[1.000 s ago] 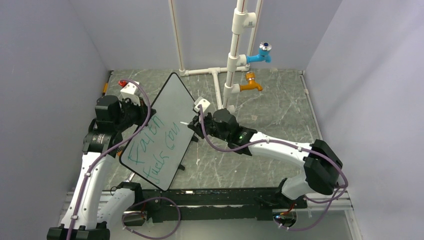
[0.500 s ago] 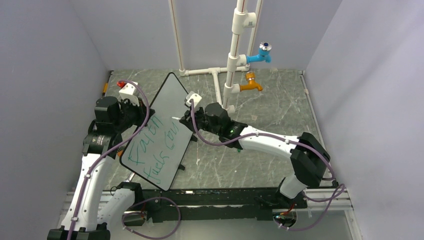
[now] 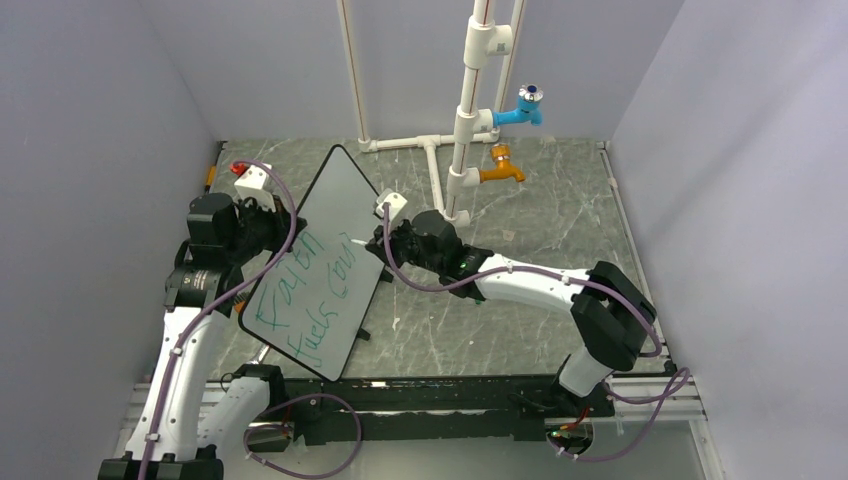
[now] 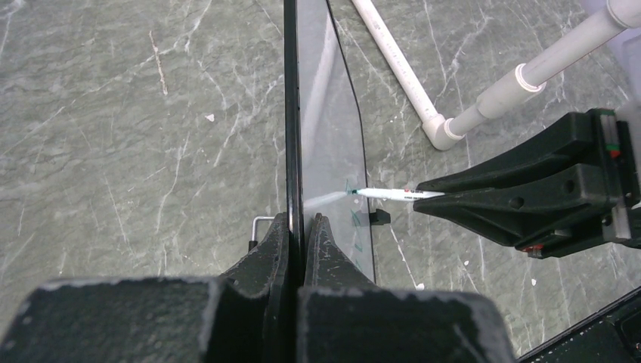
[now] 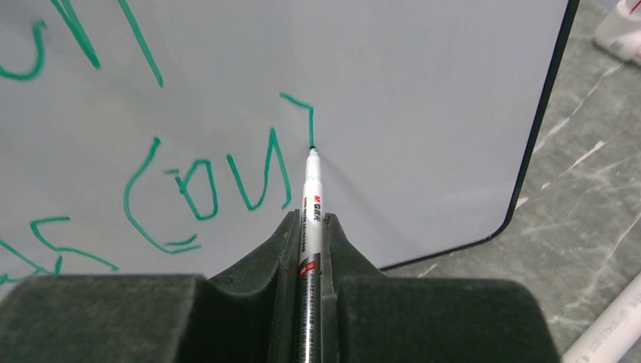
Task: Write a sentence on the whiteboard
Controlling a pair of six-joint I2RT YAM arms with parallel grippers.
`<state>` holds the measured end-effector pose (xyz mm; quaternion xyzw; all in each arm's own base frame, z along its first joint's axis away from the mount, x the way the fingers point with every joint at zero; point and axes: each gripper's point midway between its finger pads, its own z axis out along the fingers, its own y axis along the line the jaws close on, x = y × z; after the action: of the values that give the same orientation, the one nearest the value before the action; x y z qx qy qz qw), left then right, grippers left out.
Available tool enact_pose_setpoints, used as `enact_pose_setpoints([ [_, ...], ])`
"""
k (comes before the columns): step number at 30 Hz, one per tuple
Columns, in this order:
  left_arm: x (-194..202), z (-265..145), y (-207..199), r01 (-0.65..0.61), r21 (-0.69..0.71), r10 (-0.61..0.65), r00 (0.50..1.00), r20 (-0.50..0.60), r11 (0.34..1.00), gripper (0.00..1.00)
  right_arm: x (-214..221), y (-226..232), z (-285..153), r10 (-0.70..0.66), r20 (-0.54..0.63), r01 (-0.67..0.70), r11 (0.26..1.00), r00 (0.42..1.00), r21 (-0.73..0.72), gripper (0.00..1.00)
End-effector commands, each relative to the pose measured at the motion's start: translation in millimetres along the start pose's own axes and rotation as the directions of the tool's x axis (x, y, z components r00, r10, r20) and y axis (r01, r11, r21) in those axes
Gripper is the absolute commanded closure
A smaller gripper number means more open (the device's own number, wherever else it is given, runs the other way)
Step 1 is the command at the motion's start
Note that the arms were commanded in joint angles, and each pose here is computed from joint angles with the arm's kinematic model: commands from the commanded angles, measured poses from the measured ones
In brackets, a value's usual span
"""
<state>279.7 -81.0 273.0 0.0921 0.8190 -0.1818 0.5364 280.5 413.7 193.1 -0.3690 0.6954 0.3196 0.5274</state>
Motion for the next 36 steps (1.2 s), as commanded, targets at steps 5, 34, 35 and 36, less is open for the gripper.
enact_pose_setpoints([
  [5,69.1,6.3,20.9,-0.043,-0.046,0.032,0.975,-0.220,0.998,1.00,9.0,4.8,-4.7,0.040,0.015,-0.039,0.999,0.999,-0.022,1.00],
  [34,68.7,5.1,22.9,-0.041,-0.057,0.028,0.976,-0.214,0.998,1.00,-28.2,-8.3,22.9,-0.008,0.036,0.007,0.999,0.999,0.034,1.00],
  [35,68.0,5.0,22.8,-0.042,-0.057,0.029,0.977,-0.212,0.997,1.00,-27.8,-8.9,23.1,-0.008,0.035,0.007,0.999,0.999,0.037,1.00],
  [36,67.9,4.9,22.8,-0.043,-0.057,0.030,0.977,-0.211,0.997,1.00,-28.2,-9.8,23.3,-0.009,0.035,0.008,0.999,0.999,0.038,1.00],
])
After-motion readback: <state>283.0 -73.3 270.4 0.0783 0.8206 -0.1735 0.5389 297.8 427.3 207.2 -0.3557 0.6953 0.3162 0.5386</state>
